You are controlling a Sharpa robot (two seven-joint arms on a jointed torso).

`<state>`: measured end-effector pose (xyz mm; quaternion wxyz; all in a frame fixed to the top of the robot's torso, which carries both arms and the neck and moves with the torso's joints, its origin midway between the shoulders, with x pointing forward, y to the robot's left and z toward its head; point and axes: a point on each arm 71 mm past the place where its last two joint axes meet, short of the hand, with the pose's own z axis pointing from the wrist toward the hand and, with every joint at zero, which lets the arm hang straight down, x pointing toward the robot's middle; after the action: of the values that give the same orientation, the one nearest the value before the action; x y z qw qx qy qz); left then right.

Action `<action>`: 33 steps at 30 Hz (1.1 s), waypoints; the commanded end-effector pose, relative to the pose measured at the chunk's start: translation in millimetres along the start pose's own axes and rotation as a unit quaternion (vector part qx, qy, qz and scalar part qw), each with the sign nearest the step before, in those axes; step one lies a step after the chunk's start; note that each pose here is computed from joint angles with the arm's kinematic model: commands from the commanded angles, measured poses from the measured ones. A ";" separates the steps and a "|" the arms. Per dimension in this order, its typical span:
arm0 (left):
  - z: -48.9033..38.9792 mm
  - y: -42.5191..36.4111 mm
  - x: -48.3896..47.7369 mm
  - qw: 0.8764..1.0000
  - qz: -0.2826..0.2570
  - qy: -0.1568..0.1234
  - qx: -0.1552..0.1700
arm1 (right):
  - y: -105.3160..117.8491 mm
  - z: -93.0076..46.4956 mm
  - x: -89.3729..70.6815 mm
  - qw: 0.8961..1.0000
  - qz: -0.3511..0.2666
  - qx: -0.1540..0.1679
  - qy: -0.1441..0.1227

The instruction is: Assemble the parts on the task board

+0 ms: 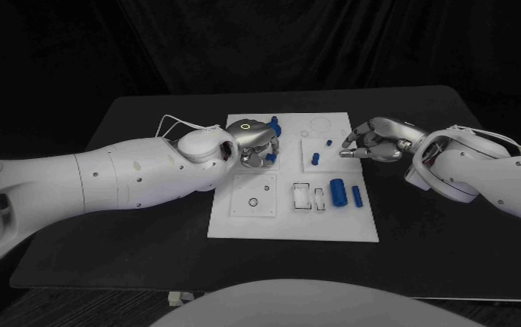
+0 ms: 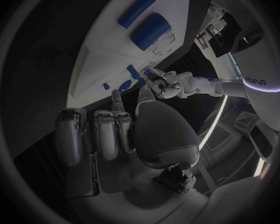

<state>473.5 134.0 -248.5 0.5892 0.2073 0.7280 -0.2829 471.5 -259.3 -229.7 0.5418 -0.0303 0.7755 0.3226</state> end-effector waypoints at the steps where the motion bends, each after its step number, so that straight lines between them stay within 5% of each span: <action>1: -4.3 -4.1 -9.1 0.995 -0.050 -0.068 0.052 | -1.0 -0.7 0.0 1.000 0.000 0.003 -0.004; 9: -16.0 13.1 -3.8 0.976 -0.189 -0.084 0.059 | -2.4 -1.5 -0.4 1.000 -0.001 0.005 -0.004; 20: -20.1 22.6 20.2 0.947 -0.307 -0.075 0.060 | -2.8 -1.6 -0.2 1.000 0.000 0.006 -0.002; 33: -22.4 30.1 33.3 0.934 -0.343 -0.090 0.049 | -0.2 -4.3 -2.0 1.000 -0.001 -0.007 -0.016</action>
<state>469.7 171.3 -284.7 0.5146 -0.0389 0.6975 -0.4971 470.2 -263.0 -229.0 0.5439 -0.0286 0.7745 0.3217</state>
